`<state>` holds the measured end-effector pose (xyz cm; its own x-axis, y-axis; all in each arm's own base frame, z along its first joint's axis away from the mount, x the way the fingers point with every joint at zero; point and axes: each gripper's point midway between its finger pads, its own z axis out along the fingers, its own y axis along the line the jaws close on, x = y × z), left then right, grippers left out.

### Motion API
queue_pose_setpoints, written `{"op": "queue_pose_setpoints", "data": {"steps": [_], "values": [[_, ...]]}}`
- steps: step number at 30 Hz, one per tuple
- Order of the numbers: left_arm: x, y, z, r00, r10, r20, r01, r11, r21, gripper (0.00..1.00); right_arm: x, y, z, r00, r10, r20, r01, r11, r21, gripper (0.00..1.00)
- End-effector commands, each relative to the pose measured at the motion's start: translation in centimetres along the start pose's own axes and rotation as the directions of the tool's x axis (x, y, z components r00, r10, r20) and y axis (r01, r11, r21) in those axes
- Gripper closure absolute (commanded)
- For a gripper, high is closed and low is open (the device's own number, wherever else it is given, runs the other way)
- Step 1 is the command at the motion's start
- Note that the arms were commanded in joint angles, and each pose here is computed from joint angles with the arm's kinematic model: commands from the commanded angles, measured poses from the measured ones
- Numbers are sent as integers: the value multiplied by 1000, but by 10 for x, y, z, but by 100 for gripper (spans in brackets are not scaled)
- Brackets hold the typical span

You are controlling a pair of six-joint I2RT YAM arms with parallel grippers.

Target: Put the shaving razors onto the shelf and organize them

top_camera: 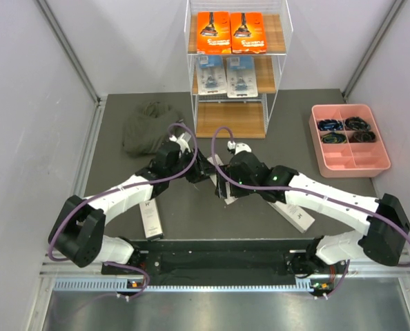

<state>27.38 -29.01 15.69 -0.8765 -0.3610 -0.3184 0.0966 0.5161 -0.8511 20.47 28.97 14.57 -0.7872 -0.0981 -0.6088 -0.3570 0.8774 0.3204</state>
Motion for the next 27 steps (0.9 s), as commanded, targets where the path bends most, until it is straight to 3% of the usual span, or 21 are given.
{"op": "queue_pose_setpoints", "data": {"steps": [1, 10, 12, 18, 23, 27], "values": [[-15, -16, -6, 998, 55, 37, -57, 995, 77, 54, -26, 11, -26, 994, 13, 106, -9, 999, -33, 15], [-40, -4, -23, 996, 74, 48, -80, 988, 135, 54, -25, 1, -56, 978, 104, 183, -82, 989, -123, 8], [-41, -11, -28, 994, 112, 16, -112, 973, 203, 55, -35, -1, -65, 963, 156, 219, -116, 976, -187, 7], [-26, -35, -39, 957, 274, -100, -216, 895, 389, 57, -25, -2, -65, 968, 190, 163, -123, 928, -353, 7], [-14, -62, -62, 919, 383, -97, -283, 809, 515, 57, -23, 16, -64, 964, 218, 153, -112, 853, -509, 7], [-7, -69, -73, 909, 402, -108, -281, 786, 551, 56, -21, 24, -63, 944, 308, 116, -172, 763, -623, 8]]}}
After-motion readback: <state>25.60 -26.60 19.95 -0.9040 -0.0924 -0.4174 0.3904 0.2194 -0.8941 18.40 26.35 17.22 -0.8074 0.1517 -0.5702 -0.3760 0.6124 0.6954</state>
